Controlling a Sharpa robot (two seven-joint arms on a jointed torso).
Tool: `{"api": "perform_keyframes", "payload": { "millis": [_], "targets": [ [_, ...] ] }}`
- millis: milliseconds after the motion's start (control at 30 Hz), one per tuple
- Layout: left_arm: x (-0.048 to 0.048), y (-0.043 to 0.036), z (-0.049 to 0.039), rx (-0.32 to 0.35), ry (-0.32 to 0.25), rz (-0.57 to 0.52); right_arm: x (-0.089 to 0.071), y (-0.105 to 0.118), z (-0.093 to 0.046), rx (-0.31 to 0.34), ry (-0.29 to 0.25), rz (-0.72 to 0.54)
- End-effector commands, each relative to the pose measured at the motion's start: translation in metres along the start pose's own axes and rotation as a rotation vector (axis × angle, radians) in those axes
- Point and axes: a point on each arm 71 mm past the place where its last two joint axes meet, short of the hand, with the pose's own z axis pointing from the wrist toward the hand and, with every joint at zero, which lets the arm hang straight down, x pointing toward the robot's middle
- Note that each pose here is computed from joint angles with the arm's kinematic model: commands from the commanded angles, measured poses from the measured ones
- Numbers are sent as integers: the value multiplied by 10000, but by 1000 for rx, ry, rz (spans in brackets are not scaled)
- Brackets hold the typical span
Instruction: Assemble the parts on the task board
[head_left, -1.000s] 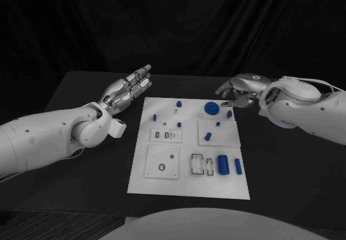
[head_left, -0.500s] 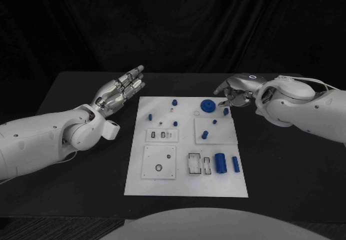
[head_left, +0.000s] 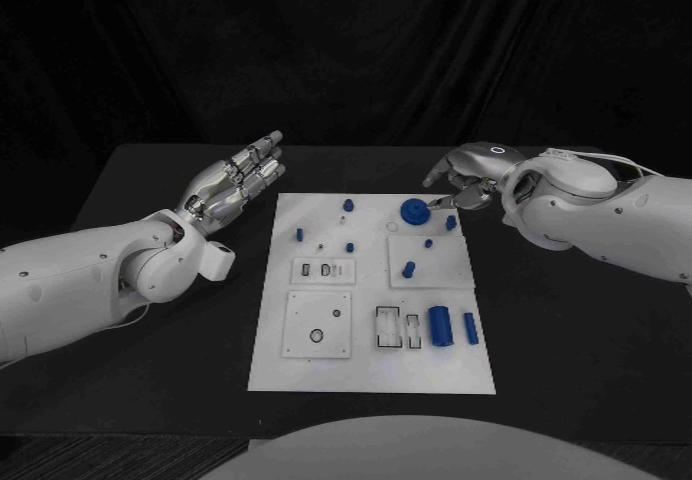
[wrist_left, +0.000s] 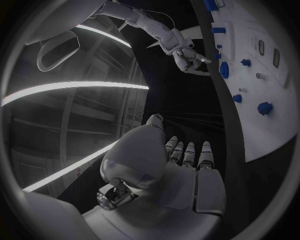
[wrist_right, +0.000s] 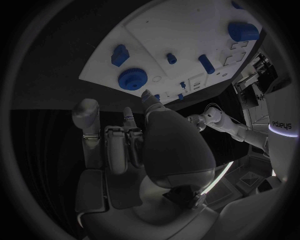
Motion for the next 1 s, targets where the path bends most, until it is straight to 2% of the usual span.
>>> {"api": "perform_keyframes", "payload": {
  "millis": [33, 1000],
  "targets": [
    [8, -39, 2, 50, 6, -4, -6, -17, 19, 30, -21, -22],
    [13, -32, 7, 43, 15, -11, 140, 72, 170, 48, 50, -86]
  ]
}}
